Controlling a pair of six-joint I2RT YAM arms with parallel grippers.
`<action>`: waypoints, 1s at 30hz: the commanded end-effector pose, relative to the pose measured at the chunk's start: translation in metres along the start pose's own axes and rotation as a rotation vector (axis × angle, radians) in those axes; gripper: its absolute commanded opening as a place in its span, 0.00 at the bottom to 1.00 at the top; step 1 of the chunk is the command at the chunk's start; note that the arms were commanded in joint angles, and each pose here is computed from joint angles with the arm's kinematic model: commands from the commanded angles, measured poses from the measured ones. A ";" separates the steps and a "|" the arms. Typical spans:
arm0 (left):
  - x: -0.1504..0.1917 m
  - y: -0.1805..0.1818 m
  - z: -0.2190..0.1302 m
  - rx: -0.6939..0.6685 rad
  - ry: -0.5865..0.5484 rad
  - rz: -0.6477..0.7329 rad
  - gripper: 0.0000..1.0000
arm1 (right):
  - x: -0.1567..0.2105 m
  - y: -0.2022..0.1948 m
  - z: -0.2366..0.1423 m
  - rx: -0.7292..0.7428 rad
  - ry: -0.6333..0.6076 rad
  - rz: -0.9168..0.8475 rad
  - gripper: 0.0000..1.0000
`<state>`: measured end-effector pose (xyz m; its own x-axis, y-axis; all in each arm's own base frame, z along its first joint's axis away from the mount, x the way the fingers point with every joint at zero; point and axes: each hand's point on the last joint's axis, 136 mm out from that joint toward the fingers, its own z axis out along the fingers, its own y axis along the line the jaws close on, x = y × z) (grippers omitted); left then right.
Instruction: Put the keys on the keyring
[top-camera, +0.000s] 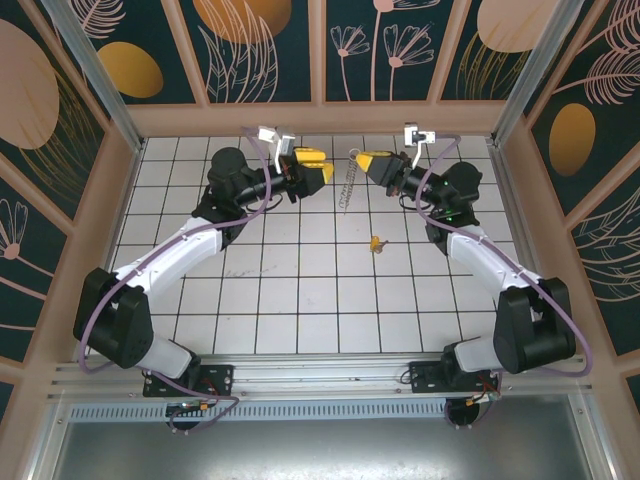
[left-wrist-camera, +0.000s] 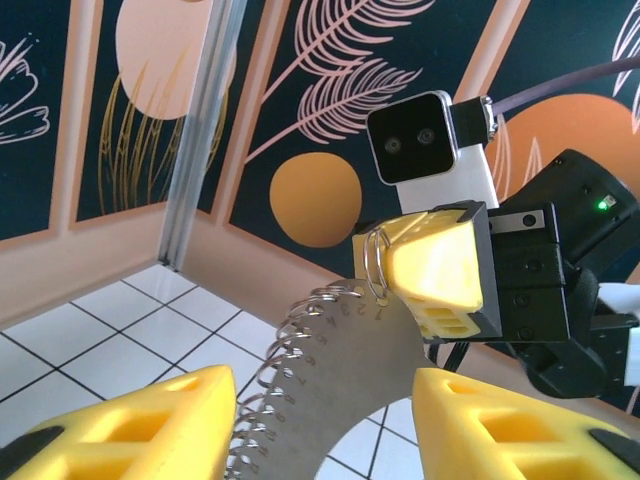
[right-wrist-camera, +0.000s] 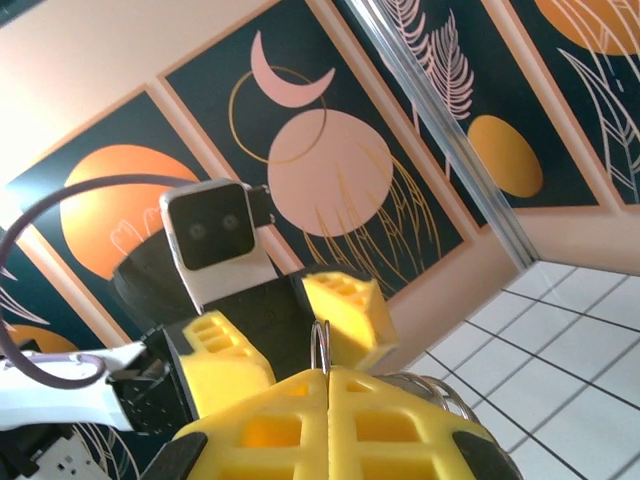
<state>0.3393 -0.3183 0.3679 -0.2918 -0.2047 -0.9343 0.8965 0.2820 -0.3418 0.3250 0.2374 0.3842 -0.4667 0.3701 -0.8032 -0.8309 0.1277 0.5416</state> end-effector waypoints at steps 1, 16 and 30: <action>-0.013 -0.012 0.000 0.071 -0.054 0.021 0.49 | -0.010 0.017 0.005 -0.060 -0.062 -0.022 0.00; -0.024 -0.030 -0.006 0.211 -0.183 -0.026 0.51 | -0.007 0.011 0.014 -0.040 -0.124 0.058 0.00; -0.022 -0.024 0.001 0.267 -0.204 -0.093 0.47 | -0.001 0.013 0.017 -0.049 -0.132 0.078 0.00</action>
<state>0.3300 -0.3238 0.3834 -0.3562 -0.3877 -0.8502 0.9143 0.0432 -0.4027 0.3301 0.2528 0.3833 -0.5267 0.4786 -0.7025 -0.7706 0.0802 0.6323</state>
